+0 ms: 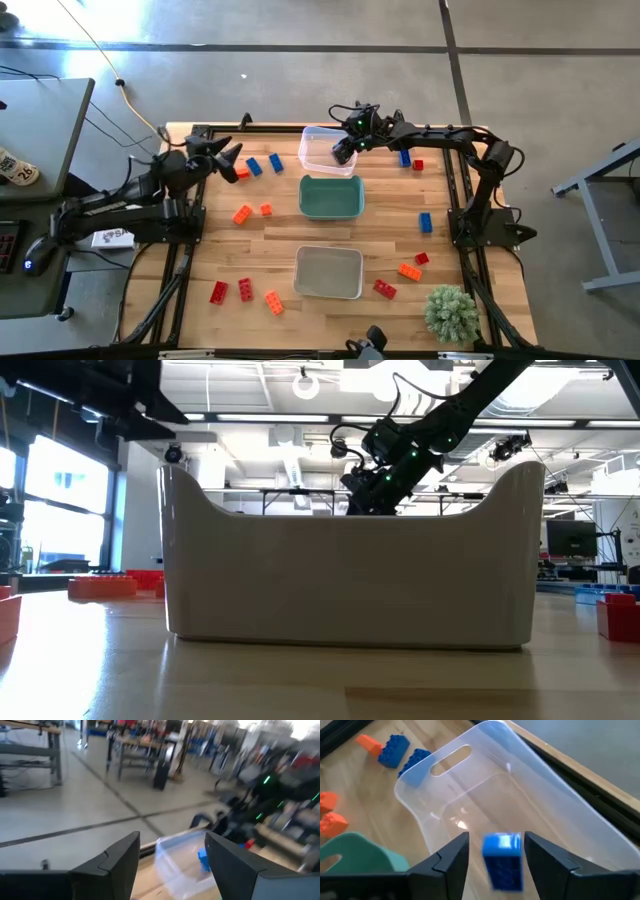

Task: Sort & place blocks by color
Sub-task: Put the blue game piece into the transparent bin, then put the orange game piece into the green bin

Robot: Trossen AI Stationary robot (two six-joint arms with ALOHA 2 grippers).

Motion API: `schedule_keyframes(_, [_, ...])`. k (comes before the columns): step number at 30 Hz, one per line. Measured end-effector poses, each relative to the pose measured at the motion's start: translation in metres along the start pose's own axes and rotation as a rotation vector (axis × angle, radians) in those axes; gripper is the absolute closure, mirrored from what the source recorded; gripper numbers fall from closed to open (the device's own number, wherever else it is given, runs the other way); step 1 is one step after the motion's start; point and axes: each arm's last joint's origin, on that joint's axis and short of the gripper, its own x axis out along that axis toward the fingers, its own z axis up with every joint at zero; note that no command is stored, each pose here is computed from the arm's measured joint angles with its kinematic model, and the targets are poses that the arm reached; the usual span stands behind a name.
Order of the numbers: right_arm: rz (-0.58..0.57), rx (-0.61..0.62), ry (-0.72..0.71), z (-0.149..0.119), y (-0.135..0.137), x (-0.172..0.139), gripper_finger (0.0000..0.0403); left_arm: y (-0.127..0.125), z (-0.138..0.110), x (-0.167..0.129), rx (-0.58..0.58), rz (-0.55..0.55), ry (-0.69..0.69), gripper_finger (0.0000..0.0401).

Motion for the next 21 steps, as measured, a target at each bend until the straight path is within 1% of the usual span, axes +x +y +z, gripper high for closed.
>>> schedule_keyframes(3, [0.012,-0.003,0.008,0.003,0.001,-0.001,0.0208,-0.005,0.004,0.007,0.085,0.028,0.089,0.0188])
schedule_keyframes(7, [0.017,-0.037,-0.006,0.015,0.005,-0.006,0.0193,-0.01,0.007,0.016,0.18,0.071,0.242,0.0188])
schedule_keyframes(12, [0.014,-0.136,0.009,0.038,0.012,-0.018,0.0187,-0.013,0.009,0.028,0.273,0.137,0.43,0.0188])
schedule_keyframes(17, [0.014,-0.256,0.017,0.062,0.02,-0.036,0.0187,-0.011,0.006,0.042,0.323,0.161,0.586,0.0188])
schedule_keyframes(21, [0.014,-0.344,0.025,0.079,0.027,-0.051,0.0187,-0.007,0.0,0.055,0.303,0.166,0.716,0.0188])
